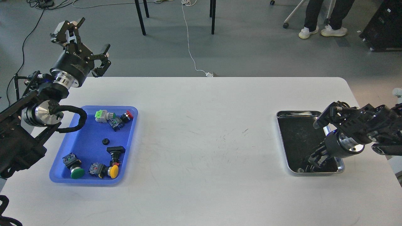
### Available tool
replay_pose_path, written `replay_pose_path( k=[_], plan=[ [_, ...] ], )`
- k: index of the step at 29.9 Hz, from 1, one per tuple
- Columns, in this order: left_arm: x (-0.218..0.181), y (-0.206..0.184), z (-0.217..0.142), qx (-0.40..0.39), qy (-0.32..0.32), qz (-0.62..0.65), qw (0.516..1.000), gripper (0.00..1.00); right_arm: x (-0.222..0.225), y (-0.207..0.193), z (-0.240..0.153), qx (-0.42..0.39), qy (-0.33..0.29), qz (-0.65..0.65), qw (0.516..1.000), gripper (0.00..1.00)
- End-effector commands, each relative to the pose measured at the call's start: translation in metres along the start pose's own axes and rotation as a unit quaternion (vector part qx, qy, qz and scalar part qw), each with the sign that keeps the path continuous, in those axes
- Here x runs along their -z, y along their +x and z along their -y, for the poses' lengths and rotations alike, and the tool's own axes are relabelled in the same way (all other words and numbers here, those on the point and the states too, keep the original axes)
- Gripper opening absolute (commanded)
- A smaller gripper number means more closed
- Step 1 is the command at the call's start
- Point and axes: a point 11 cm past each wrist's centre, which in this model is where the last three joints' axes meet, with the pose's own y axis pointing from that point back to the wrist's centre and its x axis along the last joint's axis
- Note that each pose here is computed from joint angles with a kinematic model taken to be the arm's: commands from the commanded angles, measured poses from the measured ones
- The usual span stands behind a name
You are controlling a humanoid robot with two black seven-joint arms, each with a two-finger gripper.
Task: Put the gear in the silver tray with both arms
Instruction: 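Carry the gear into the silver tray and open the right gripper, then lift the right gripper away and move the left gripper to the blue tray, then grasp another black gear in the blue tray with the left gripper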
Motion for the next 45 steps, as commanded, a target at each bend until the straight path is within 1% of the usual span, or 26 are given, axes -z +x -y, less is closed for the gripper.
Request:
replay_pose_path(
  k=[1,3,6,7,10,13,14,16,18,22,24,26,29,32,34,36,38,40,42,45],
  plan=[
    [-0.005,0.001,-0.002,0.003,0.000,0.004,1.000,0.98,-0.003,0.018,-0.007,-0.030,-0.003,0.003,1.000,0.62],
    [-0.011,-0.004,-0.002,0.014,0.001,0.007,1.000,0.98,-0.008,0.045,-0.018,-0.081,-0.006,0.015,0.997,0.72],
    [-0.015,-0.007,-0.003,0.021,0.000,0.009,1.000,0.98,-0.015,0.082,-0.032,-0.157,-0.006,0.045,0.986,0.91],
    [-0.016,-0.007,-0.003,0.021,0.001,0.011,1.000,0.98,-0.019,0.094,-0.038,-0.181,-0.008,0.052,0.982,0.93],
    [-0.022,-0.002,-0.008,0.025,0.007,0.029,0.999,0.98,-0.033,0.129,-0.058,-0.261,-0.010,0.093,0.961,0.95],
    [-0.036,-0.007,-0.015,0.068,0.016,0.046,0.997,0.98,-0.031,0.163,-0.071,-0.341,0.023,0.149,0.928,0.97],
    [-0.037,-0.007,-0.018,0.078,0.025,0.064,0.995,0.97,-0.029,0.175,-0.075,-0.367,0.041,0.173,0.913,0.97],
    [-0.035,-0.007,-0.022,0.092,0.048,0.121,0.987,0.98,-0.032,0.185,-0.078,-0.408,0.064,0.225,0.883,0.98],
    [-0.026,-0.008,-0.026,0.117,0.082,0.198,0.970,0.98,-0.030,0.199,-0.077,-0.438,0.087,0.259,0.857,0.98],
    [-0.023,-0.021,-0.039,0.187,0.133,0.362,0.903,0.98,-0.006,0.220,-0.053,-0.464,0.143,0.311,0.817,0.98],
    [-0.020,-0.030,-0.046,0.222,0.150,0.427,0.864,0.98,0.006,0.227,-0.048,-0.478,0.182,0.351,0.784,0.98],
    [-0.015,-0.036,-0.053,0.247,0.163,0.473,0.830,0.98,0.009,0.224,-0.042,-0.483,0.216,0.400,0.748,0.98],
    [-0.014,-0.031,-0.059,0.259,0.178,0.538,0.782,0.97,0.014,0.217,-0.032,-0.480,0.258,0.463,0.699,0.98],
    [-0.003,-0.015,-0.081,0.287,0.228,0.613,0.700,0.97,0.026,0.208,-0.023,-0.467,0.292,0.496,0.671,0.98],
    [0.000,-0.008,-0.094,0.305,0.251,0.660,0.639,0.96,0.033,0.202,-0.021,-0.459,0.323,0.521,0.643,0.98],
    [0.000,-0.002,-0.097,0.308,0.249,0.708,0.585,0.93,0.026,0.192,-0.021,-0.454,0.351,0.566,0.592,0.98],
    [0.001,0.003,-0.099,0.309,0.233,0.757,0.526,0.93,0.023,0.184,-0.019,-0.438,0.388,0.611,0.533,0.99],
    [0.009,0.010,-0.105,0.319,0.226,0.787,0.477,0.91,0.021,0.173,-0.015,-0.417,0.424,0.648,0.476,0.99],
    [0.018,0.015,-0.112,0.331,0.229,0.797,0.451,0.89,0.023,0.162,-0.007,-0.402,0.446,0.669,0.438,0.99],
    [0.032,0.019,-0.122,0.349,0.239,0.794,0.436,0.86,0.024,0.147,0.003,-0.394,0.452,0.687,0.410,0.99]
  ],
)
